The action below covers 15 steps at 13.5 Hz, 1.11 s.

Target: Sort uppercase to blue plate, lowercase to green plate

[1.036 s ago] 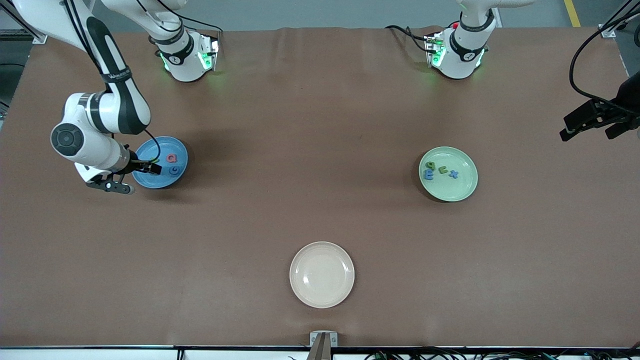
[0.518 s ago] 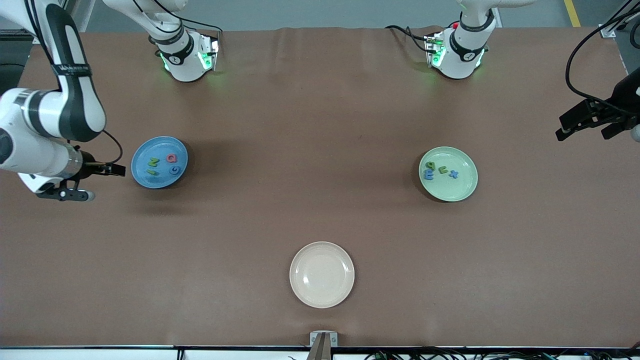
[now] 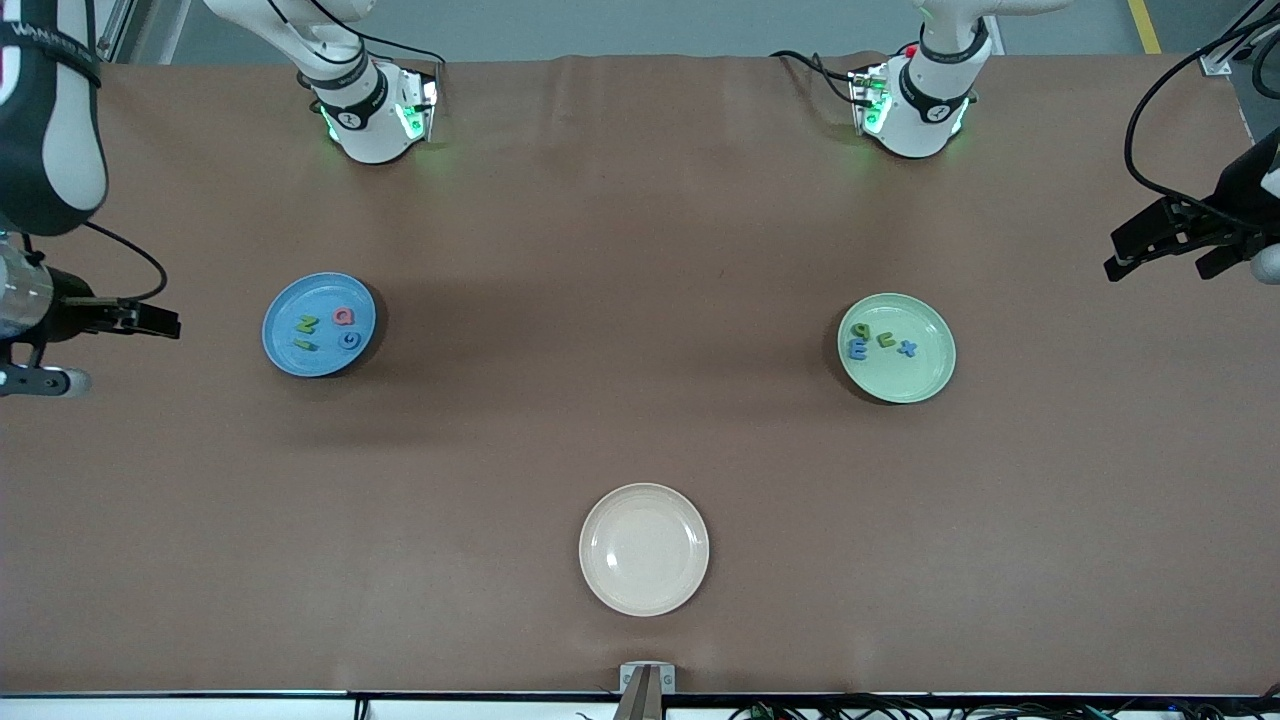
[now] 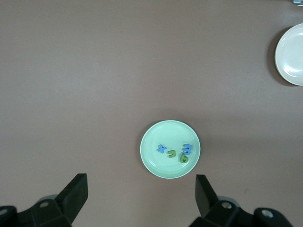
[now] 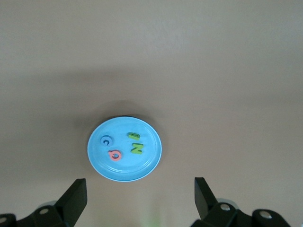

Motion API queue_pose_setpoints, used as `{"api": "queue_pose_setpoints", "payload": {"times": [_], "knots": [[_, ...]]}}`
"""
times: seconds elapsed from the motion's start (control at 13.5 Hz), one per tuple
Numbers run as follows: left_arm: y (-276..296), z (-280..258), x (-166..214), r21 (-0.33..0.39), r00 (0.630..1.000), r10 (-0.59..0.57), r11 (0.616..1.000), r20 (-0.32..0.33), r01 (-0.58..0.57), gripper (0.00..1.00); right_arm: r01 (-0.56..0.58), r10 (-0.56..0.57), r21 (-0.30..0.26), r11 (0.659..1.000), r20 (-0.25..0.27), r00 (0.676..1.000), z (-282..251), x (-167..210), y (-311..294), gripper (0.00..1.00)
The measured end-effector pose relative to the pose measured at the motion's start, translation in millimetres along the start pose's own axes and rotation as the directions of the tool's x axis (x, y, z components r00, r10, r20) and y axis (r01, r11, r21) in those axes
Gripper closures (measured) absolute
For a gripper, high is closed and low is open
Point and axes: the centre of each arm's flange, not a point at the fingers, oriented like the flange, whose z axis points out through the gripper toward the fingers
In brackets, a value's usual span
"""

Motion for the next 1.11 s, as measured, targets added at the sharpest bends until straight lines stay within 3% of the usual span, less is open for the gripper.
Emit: {"api": "queue_pose_setpoints", "payload": {"times": [0.81,1.11], "knots": [[0,0,0,0.0,1.0,0.0,1.0,0.0,0.0,0.0,0.041,-0.04,0.004,0.999,-0.098,0.994,-51,0,-7,0.0],[0,0,0,0.0,1.0,0.001,1.0,0.0,-0.001,0.0,0.02,-0.019,0.02,1.0,-0.047,0.999,-44,-4,-1,0.0]]}}
